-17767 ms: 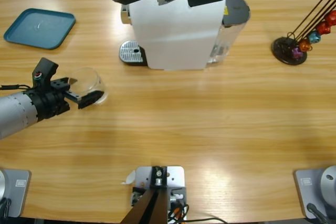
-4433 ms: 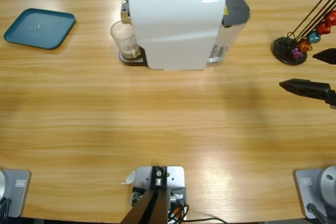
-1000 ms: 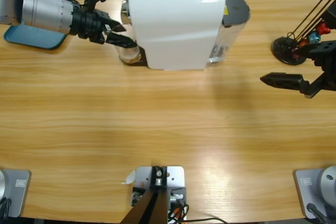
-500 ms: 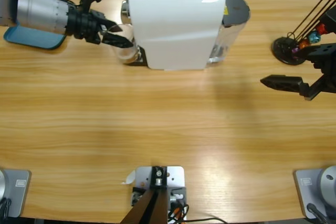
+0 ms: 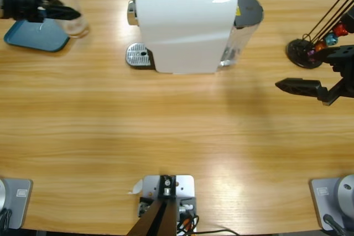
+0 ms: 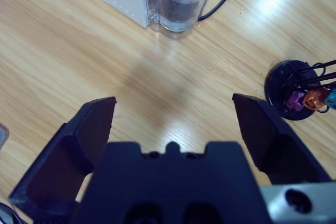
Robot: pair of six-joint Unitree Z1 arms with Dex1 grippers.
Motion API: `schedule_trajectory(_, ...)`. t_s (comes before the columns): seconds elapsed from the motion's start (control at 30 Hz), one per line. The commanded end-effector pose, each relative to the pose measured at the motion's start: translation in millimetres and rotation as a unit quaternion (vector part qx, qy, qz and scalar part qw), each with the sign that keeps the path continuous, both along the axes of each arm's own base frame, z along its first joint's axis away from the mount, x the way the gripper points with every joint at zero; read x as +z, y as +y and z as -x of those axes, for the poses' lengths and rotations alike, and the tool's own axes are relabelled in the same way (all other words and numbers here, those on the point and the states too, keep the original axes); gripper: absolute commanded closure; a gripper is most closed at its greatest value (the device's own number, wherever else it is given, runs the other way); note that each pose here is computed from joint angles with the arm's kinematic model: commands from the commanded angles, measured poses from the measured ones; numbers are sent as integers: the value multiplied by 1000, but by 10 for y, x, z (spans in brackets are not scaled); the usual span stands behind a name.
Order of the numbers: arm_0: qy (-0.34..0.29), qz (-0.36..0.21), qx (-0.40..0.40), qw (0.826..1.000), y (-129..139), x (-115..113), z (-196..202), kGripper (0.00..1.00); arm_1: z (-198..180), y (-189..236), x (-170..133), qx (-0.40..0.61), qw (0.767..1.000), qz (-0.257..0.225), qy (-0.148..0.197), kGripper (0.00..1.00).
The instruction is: Pour coffee
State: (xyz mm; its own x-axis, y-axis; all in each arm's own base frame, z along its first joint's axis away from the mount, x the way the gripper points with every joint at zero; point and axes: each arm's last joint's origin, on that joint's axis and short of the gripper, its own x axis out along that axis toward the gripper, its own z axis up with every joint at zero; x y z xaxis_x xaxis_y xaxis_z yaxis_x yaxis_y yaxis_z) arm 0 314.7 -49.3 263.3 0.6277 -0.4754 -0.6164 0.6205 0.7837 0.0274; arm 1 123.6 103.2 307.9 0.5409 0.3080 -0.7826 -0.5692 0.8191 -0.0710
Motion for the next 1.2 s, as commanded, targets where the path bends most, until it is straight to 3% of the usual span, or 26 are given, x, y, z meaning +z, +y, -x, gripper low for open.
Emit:
schedule_trajectory(0.03,14,-9,129,992,611,-93,-3,1000,43,-2,-80,8,1000,1,12,0)
schedule_trajectory(0.47,33,-27,214,976,1015,-527,-308,1000,19,21,-86,9,1000,5,17,0)
schedule_trajectory(1.03,46,-33,234,971,1081,-794,-535,1000,-13,55,-103,10,1000,10,26,0)
schedule_trajectory(1.1,49,-28,236,970,1077,-799,-521,315,-11,53,-100,10,1000,10,25,0)
schedule_trajectory(1.13,48,-28,235,970,1072,-790,-504,119,-10,52,-99,10,1000,9,25,0)
schedule_trajectory(1.17,47,-26,233,971,1067,-771,-489,21,-6,48,-95,10,1000,8,24,0)
schedule_trajectory(1.2,44,-21,228,972,1058,-752,-478,10,1,43,-90,10,1000,6,24,0)
